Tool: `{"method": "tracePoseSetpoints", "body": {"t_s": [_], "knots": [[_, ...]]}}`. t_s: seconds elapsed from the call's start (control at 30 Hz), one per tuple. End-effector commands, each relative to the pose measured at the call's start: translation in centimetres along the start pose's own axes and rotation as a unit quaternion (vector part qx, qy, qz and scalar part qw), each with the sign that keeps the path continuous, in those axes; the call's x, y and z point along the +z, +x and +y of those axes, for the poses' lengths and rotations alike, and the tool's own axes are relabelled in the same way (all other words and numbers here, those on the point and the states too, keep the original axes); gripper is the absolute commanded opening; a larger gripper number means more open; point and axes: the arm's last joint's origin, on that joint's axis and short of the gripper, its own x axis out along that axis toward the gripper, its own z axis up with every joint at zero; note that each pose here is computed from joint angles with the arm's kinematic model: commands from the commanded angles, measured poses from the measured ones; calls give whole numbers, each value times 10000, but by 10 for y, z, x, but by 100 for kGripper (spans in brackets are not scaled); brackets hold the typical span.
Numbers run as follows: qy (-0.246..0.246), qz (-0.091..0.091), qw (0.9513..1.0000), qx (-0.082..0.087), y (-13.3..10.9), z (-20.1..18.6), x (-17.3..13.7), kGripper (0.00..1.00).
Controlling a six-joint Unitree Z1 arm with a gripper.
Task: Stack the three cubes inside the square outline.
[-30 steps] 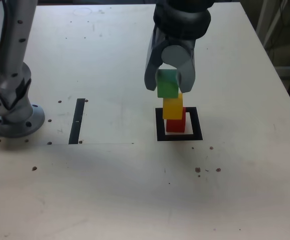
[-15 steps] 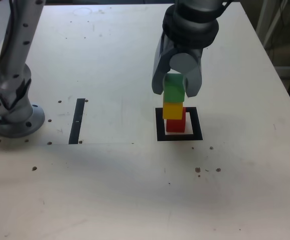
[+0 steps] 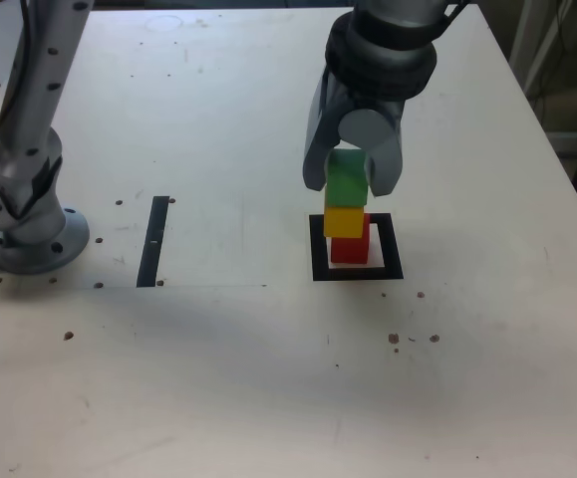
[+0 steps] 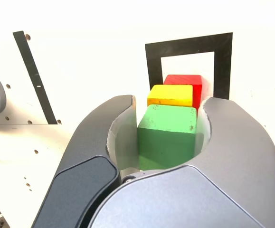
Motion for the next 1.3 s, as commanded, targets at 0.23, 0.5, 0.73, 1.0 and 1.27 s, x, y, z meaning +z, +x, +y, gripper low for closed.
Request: {"method": "tracePoseSetpoints", "body": {"t_s": [0.23, 0.5, 0.73, 1.0, 1.27], "knots": [[23, 138, 9999, 0, 4, -1, -1, 22], [-16, 220, 9998, -6, 6, 1, -4, 36], [-31, 138, 9999, -3, 2, 1, -7, 40], [-44, 99, 9999, 10, 1, 2, -5, 61], [-44, 101, 9999, 39, 3, 1, -3, 100]]}}
